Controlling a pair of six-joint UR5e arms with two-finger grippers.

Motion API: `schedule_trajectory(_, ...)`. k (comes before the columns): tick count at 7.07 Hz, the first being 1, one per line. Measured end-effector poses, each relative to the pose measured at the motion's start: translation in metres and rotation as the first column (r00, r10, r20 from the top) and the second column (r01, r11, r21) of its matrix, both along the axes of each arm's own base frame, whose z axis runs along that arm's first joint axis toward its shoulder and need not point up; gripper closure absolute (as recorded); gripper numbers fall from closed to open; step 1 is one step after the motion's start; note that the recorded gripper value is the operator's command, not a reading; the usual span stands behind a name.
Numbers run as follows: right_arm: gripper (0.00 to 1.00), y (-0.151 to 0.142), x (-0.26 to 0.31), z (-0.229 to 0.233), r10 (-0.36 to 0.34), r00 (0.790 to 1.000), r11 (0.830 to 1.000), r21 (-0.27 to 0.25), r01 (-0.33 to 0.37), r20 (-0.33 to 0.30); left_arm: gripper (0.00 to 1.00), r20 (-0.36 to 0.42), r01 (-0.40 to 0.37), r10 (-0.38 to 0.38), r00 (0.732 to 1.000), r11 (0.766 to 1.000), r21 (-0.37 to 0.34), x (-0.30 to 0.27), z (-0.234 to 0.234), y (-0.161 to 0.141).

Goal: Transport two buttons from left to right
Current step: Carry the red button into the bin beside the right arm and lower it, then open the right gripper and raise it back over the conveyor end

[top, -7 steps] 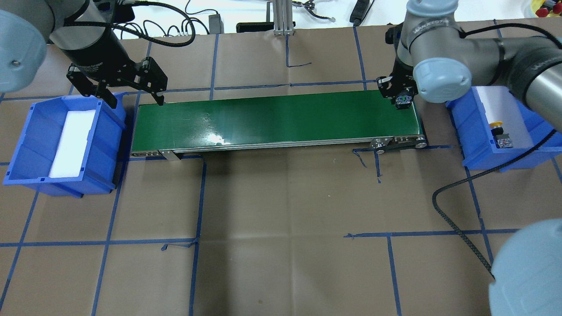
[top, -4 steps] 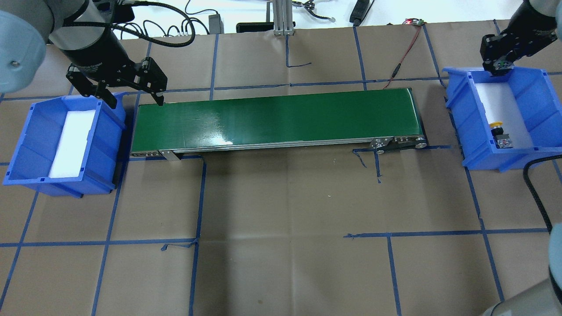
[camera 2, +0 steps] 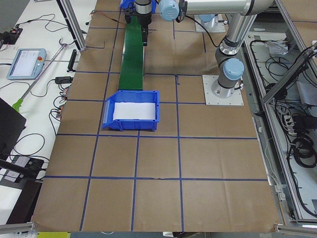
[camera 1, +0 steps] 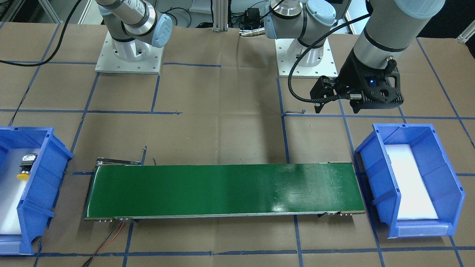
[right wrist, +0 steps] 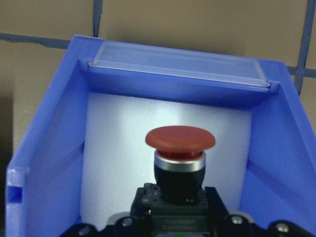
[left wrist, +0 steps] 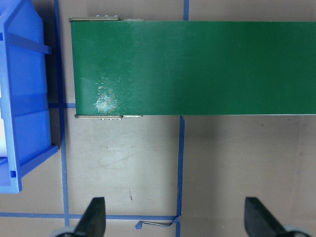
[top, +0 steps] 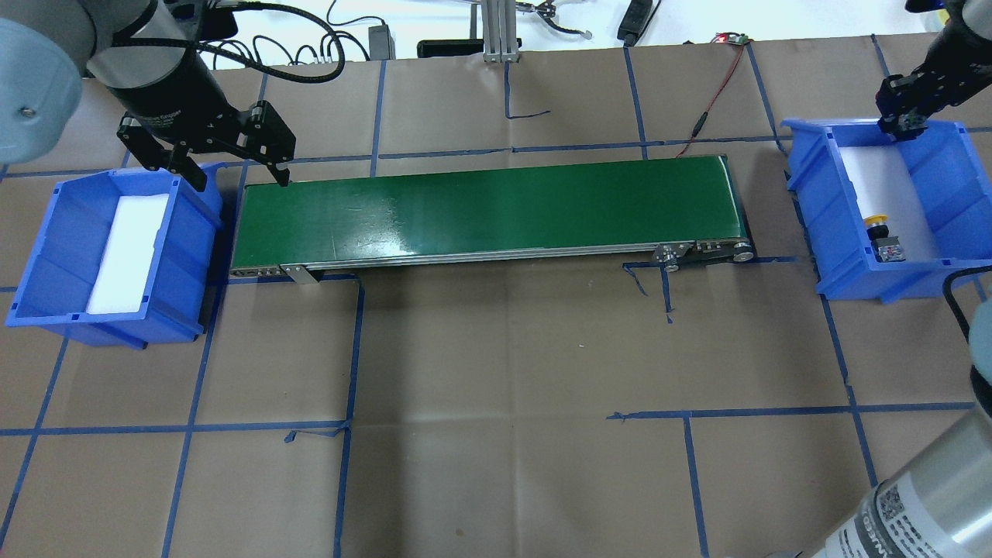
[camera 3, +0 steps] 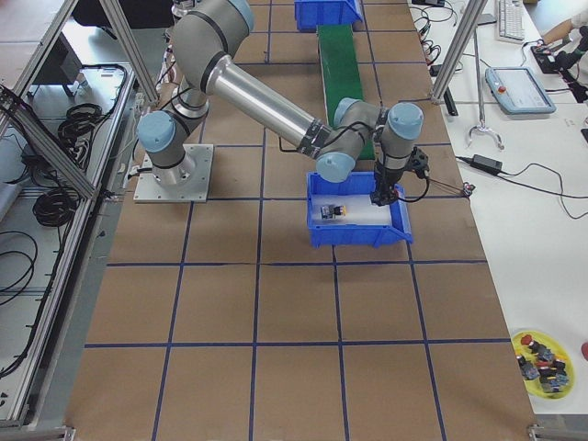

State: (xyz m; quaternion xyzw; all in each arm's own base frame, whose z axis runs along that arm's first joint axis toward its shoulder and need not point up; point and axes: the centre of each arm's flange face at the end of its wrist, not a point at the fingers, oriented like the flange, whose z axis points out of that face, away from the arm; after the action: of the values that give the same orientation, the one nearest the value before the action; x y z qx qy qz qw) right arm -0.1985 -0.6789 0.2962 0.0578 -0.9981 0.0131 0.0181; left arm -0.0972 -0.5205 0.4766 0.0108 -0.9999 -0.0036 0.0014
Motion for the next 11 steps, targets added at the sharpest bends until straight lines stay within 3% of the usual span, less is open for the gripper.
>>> schedule_trajectory(4, 0.92, 0.006, -0.001, -0.055, -0.014, 1.0, 0.998, 0.069, 0.013, 0.016, 0.01, 0.0, -0.001, 0.001, 1.0, 1.0, 0.002, 0.0, -0.001, 0.0)
schedule_trajectory(6, 0.01, 0.004, -0.002, -0.07, -0.017, 1.0, 0.997, 0.079, 0.015, 0.02, 0.01, 0.0, 0.0, 0.0, 1.0, 1.0, 0.002, 0.0, 0.0, 0.0)
schedule_trajectory(11, 0.01, 0.005, -0.001, -0.054, -0.046, 0.999, 0.997, 0.063, 0.045, 0.014, 0.01, 0.0, 0.001, -0.001, 1.0, 1.0, 0.001, 0.0, 0.0, 0.0)
